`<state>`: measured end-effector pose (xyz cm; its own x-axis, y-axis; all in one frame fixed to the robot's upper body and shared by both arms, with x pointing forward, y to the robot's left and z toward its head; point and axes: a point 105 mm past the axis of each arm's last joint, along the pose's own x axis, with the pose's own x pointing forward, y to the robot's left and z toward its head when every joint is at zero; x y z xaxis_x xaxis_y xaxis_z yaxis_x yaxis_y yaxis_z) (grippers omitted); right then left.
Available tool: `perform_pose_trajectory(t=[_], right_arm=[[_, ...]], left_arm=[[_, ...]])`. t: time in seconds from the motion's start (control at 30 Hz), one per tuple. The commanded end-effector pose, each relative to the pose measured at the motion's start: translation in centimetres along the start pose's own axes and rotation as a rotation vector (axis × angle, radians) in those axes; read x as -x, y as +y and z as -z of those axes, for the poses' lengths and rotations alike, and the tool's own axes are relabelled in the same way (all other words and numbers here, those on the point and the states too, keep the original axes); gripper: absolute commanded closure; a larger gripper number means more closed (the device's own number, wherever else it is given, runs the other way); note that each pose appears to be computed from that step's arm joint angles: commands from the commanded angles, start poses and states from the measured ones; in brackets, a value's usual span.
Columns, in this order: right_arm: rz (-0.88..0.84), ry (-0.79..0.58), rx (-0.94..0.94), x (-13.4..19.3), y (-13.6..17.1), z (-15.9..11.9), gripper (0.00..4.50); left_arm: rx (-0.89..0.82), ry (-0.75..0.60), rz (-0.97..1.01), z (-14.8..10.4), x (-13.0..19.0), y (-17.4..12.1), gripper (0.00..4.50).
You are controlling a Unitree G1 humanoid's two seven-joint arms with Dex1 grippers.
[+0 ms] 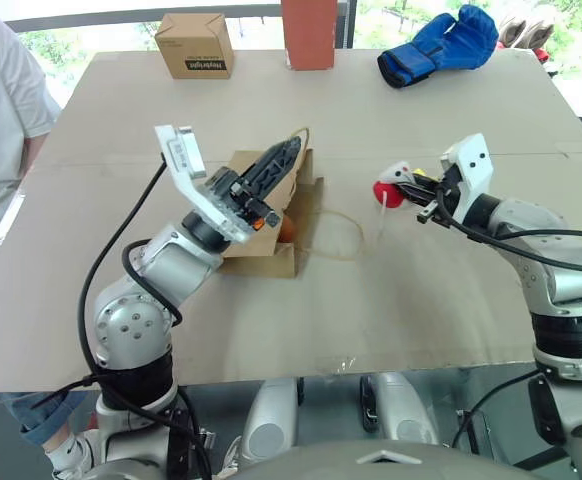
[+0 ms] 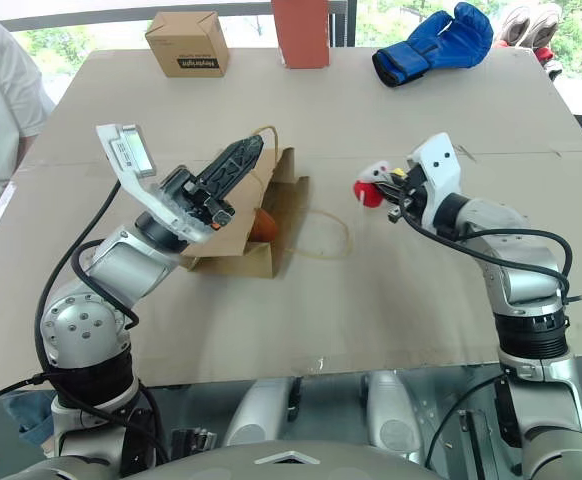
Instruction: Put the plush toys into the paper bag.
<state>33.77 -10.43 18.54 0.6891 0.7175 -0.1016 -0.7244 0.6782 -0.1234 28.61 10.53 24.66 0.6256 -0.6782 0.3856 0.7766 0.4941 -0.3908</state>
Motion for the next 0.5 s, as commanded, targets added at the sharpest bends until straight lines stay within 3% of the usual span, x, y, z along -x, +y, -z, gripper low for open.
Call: perform_pose_trajectory(t=[0.03,0.2,0.5], right_arm=[[-0.035,-0.050,0.008,-0.5,1.9,-1.4,4.48],[-0.151,-0.062,0.027,-4.5,6.5,-0.8,4.48],[-0.353,-0.148,-0.005,-7.5,12.1,-1.8,4.48]], left_arm=[[-0.002,-0.018,0.059,-0.8,-0.4,-0.9,4.50],[0.006,-0.011,0.103,-0.8,-1.0,-1.6,4.50],[0.004,0.008,0.118,-0.5,-1.3,-2.2,4.50]])
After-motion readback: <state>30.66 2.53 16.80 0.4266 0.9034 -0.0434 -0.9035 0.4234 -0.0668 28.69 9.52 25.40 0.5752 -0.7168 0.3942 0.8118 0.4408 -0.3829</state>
